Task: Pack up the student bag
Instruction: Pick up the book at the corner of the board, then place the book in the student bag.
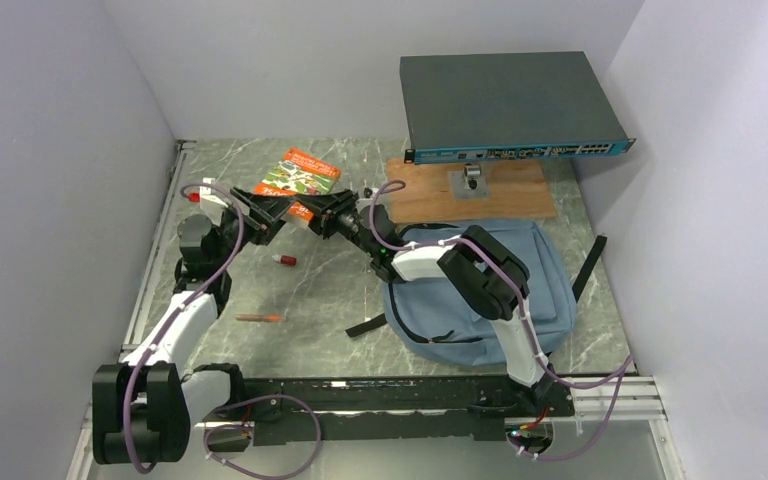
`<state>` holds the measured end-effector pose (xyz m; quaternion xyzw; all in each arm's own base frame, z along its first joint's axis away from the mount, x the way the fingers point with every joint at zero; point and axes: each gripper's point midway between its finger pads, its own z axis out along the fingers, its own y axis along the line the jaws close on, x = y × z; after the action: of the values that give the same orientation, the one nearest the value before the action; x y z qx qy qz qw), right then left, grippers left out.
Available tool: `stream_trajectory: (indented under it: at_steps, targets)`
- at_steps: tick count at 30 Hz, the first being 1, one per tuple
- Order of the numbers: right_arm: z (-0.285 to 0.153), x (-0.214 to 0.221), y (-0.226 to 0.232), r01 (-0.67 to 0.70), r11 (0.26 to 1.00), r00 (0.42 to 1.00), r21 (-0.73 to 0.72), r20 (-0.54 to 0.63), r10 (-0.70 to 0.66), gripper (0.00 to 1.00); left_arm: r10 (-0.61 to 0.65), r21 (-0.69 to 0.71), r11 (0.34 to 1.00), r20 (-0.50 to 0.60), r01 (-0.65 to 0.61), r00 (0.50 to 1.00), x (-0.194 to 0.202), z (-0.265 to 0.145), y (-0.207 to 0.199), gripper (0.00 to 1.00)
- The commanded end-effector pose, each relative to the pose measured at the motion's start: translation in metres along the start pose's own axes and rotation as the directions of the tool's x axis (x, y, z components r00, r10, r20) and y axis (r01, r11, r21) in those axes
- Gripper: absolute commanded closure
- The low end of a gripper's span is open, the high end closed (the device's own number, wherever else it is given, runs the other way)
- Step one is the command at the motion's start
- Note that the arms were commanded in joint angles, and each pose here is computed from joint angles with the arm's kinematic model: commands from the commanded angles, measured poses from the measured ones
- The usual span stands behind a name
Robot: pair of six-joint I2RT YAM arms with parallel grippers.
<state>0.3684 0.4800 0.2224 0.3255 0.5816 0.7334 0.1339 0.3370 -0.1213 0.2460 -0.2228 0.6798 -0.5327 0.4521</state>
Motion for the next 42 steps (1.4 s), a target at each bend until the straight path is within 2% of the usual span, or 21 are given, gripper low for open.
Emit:
stream_trajectory:
  at_steps: [1, 4, 8, 10, 12, 13, 16, 18, 19, 22, 25, 26, 28, 31, 33, 35, 42]
  targets:
    - [-0.017, 0.046, 0.109, -0.012, 0.954, 0.996, -0.3, -0.089, -0.015, 1.0, 0.002, 0.07, 0.998, 0.125, -0.011, 0.992, -0.018, -0.002, -0.018, 0.2]
    - [-0.018, 0.047, 0.105, -0.003, 0.955, 0.998, -0.295, -0.06, -0.015, 0.99, 0.001, 0.059, 0.998, 0.169, -0.011, 0.986, -0.024, -0.006, -0.018, 0.38]
    - [-0.023, 0.049, 0.099, 0.009, 0.963, 1.0, -0.268, -0.025, -0.016, 0.88, -0.024, 0.038, 0.999, 0.247, 0.015, 0.969, -0.032, -0.015, -0.013, 0.58]
    - [-0.025, 0.05, 0.096, 0.024, 0.968, 1.0, -0.25, -0.012, -0.028, 0.8, -0.041, 0.019, 0.999, 0.287, 0.037, 0.957, -0.036, -0.021, -0.009, 0.77]
    - [-0.029, 0.052, 0.091, 0.046, 0.974, 0.999, -0.22, -0.001, -0.048, 0.66, -0.022, 0.009, 1.0, 0.319, 0.021, 0.948, -0.041, -0.024, -0.011, 0.96]
    - [-0.032, 0.053, 0.088, 0.061, 0.978, 0.998, -0.202, 0.002, -0.062, 0.6, -0.008, -0.006, 1.0, 0.32, 0.011, 0.947, -0.042, -0.025, -0.01, 1.0]
    - [-0.046, 0.05, 0.064, 0.123, 0.988, 0.992, -0.097, -0.001, -0.123, 0.47, 0.06, -0.034, 0.998, 0.301, -0.052, 0.952, -0.048, -0.022, -0.021, 1.0]
    - [-0.063, 0.051, 0.04, 0.235, 0.971, 0.971, 0.043, -0.042, -0.234, 0.37, 0.107, -0.088, 0.992, 0.246, -0.088, 0.963, -0.048, -0.019, -0.022, 1.0]
    - [-0.074, 0.051, 0.03, 0.335, 0.938, 0.941, 0.092, -0.068, -0.33, 0.35, 0.157, -0.119, 0.984, 0.212, -0.134, 0.964, -0.049, -0.017, -0.025, 1.0]
    - [-0.112, 0.043, 0.002, 0.554, 0.799, 0.832, 0.235, -0.148, -0.534, 0.29, 0.306, -0.258, 0.925, 0.073, -0.279, 0.949, -0.054, -0.015, -0.024, 1.0]
    - [-0.149, 0.032, -0.008, 0.742, 0.598, 0.667, 0.302, -0.245, -0.704, 0.25, 0.468, -0.303, 0.836, -0.038, -0.457, 0.883, -0.068, -0.009, -0.028, 1.0]
    - [-0.158, 0.029, -0.01, 0.791, 0.514, 0.605, 0.331, -0.298, -0.738, 0.25, 0.489, -0.329, 0.809, -0.081, -0.487, 0.868, -0.07, -0.009, -0.022, 1.0]
    - [-0.188, 0.005, -0.024, 0.836, 0.278, 0.485, 0.472, -0.402, -0.776, 0.24, 0.513, -0.333, 0.773, -0.172, -0.54, 0.841, -0.067, -0.006, -0.011, 1.0]
    - [-0.218, -0.02, -0.015, 0.818, -0.011, 0.325, 0.576, -0.478, -0.816, 0.24, 0.508, -0.315, 0.75, -0.287, -0.581, 0.812, -0.057, -0.004, 0.004, 1.0]
    - [-0.234, -0.038, -0.018, 0.769, -0.172, 0.272, 0.616, -0.558, -0.784, 0.22, 0.511, -0.296, 0.75, -0.308, -0.591, 0.802, -0.053, -0.002, 0.008, 1.0]
    - [-0.245, -0.049, -0.017, 0.702, -0.293, 0.248, 0.649, -0.609, -0.754, 0.2, 0.512, -0.282, 0.755, -0.311, -0.592, 0.801, -0.048, -0.002, 0.013, 1.0]
    - [-0.247, -0.058, -0.018, 0.583, -0.46, 0.18, 0.669, -0.659, -0.73, 0.18, 0.536, -0.291, 0.732, -0.311, -0.616, 0.785, -0.047, -0.006, 0.016, 1.0]
